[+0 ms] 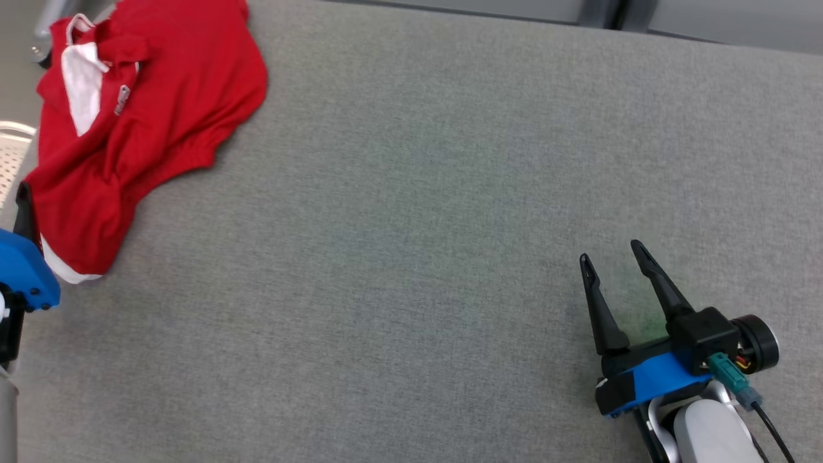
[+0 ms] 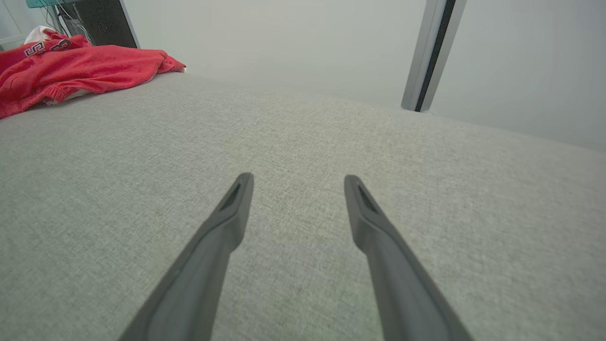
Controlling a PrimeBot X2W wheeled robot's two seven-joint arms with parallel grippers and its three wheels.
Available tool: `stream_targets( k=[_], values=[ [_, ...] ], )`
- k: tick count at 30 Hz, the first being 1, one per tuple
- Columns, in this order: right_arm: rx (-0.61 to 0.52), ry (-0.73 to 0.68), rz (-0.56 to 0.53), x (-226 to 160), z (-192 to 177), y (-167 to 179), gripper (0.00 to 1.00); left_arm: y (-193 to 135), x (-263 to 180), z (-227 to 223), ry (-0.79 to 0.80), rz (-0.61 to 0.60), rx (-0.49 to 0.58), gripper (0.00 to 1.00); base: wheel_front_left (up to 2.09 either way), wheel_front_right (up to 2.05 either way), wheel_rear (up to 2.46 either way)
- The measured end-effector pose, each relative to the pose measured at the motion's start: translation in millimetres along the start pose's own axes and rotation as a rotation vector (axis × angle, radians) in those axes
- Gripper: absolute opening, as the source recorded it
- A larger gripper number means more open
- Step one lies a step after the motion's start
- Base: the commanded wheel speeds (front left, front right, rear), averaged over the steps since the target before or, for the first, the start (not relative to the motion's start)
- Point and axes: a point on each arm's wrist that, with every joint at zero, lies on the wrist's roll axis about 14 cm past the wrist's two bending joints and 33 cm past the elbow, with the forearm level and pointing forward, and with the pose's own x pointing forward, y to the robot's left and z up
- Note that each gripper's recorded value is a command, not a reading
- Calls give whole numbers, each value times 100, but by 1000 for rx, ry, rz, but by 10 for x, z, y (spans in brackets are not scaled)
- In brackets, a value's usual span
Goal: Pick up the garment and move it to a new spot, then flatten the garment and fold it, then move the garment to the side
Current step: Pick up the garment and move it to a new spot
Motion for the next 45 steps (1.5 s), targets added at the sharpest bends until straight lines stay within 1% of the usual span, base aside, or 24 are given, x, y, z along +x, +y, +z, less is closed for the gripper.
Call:
stream_targets(
  k=[3, 5, 6, 7, 10, 12, 16, 17, 18, 19, 21, 25, 29, 33, 37, 41, 45],
  values=[
    [0, 23, -7, -7, -102, -39, 100, -105, 90, -312, 115, -17, -48, 100, 0, 0, 0],
    [-2, 36, -16, -13, -156, -77, 100, -158, 125, -459, 164, -25, -54, 100, 0, 0, 0],
    [0, 41, -18, -12, -178, -88, 100, -186, 138, -529, 182, -26, -80, 100, 0, 0, 0],
    [1, 43, -22, -10, -191, -103, 100, -219, 150, -583, 191, -26, -111, 100, 0, 0, 0],
    [0, 47, -28, -1, -215, -131, 100, -281, 178, -717, 220, -26, -146, 100, 0, 0, 0],
    [1, 51, -30, -7, -230, -142, 100, -327, 190, -795, 232, -21, -192, 100, 0, 0, 0],
    [1, 54, -24, -16, -242, -126, 100, -401, 226, -867, 258, -24, -229, 100, 0, 0, 0],
    [2, 56, -14, -18, -248, -92, 100, -430, 223, -907, 272, -27, -241, 80, 0, 0, 0],
    [3, 58, -11, -24, -253, -81, 100, -453, 221, -935, 281, -28, -253, 55, 0, 0, 0],
    [3, 60, -9, -31, -255, -74, 100, -464, 223, -945, 285, -28, -258, 45, 0, 0, 0],
    [5, 64, -4, -48, -257, -53, 100, -440, 229, -943, 286, -20, -256, 0, 0, 0, 0],
    [9, 49, -12, -78, -184, -65, 100, -364, 224, -853, 254, -4, -240, 0, 0, 0, 0],
    [10, 21, -23, -107, -56, -82, 100, -153, 228, -555, 160, 34, -194, 0, 0, 0, 0],
    [15, -17, -34, -150, 105, -95, 100, 47, 209, -105, 27, 57, -109, 0, 0, 0, 0],
    [31, -48, -55, -243, 244, -124, 100, 178, 159, 571, -163, 81, -41, 0, 0, 0, 0],
    [44, -79, -93, -387, 378, -204, 100, 54, 53, 1149, -307, 44, 41, 0, 0, 0, 0],
    [57, -96, -158, -608, 447, -353, 100, -320, -101, 1755, -452, -48, 122, 0, 0, 0, 0]
  ],
)
